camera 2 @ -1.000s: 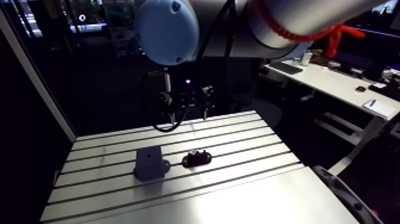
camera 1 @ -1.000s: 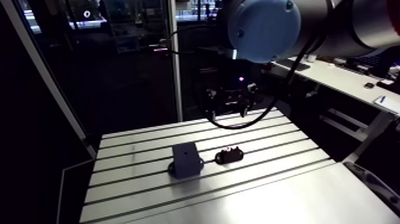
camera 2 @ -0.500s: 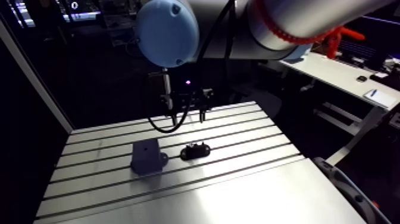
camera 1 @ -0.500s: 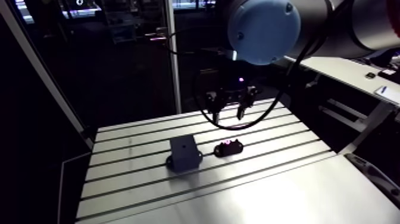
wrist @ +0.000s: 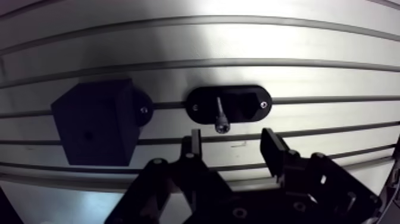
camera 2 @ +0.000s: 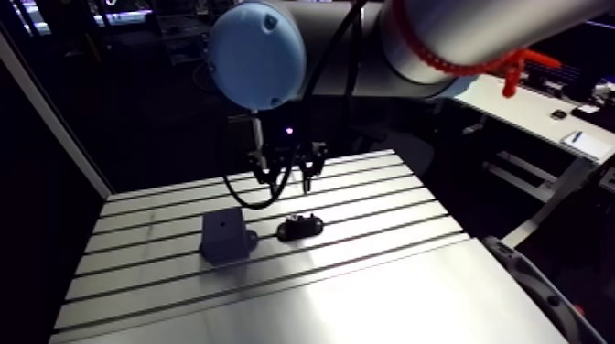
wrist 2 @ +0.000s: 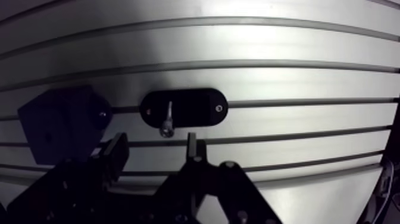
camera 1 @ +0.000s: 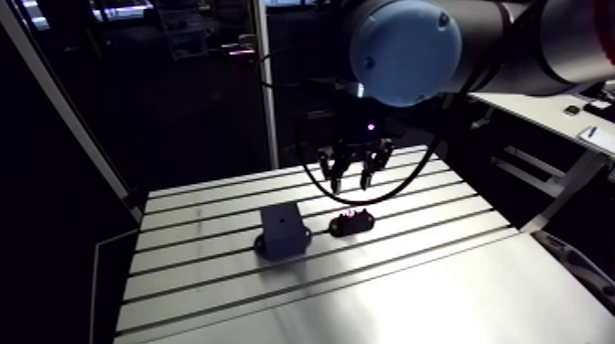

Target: Pick up the M10 bolt and insert it into the hole until fully seated.

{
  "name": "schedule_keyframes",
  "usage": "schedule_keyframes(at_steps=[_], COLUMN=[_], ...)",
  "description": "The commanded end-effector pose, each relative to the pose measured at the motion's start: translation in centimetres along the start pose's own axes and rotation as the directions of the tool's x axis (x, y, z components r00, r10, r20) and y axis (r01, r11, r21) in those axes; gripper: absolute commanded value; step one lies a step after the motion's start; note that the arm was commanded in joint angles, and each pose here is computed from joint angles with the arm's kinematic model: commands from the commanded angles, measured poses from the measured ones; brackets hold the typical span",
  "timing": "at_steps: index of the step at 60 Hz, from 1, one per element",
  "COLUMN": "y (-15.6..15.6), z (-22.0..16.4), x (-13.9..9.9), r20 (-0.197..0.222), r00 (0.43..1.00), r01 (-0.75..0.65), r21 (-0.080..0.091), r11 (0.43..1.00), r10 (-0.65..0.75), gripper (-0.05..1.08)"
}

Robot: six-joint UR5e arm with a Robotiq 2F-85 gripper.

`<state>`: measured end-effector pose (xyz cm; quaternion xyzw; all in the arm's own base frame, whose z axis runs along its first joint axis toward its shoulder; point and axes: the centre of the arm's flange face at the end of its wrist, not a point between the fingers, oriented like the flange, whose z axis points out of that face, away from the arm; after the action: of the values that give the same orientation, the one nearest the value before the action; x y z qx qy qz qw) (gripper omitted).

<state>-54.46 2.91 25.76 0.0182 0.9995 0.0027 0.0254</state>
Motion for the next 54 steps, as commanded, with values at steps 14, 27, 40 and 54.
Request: schedule_keyframes(at_steps=[14,27,40,54], y=[0.1,0.2,0.2,0.2], z=[1.3,1.8,2.0,2.7], x=[-0.6,-0.4,-0.2,-0.1], r20=[0.026,0.01,0.013,0.027], r00=[1.0,1.0,1.0,1.0], r01=[-0.002,0.003,0.003,0.006], r21=[0.007,0.003,0.002,0.004], r11=[1.0,1.0,1.0,1.0], r10=[0.002,-0.003,-0.003,-0.006], gripper=[0.4,0.42,0.44,0.48])
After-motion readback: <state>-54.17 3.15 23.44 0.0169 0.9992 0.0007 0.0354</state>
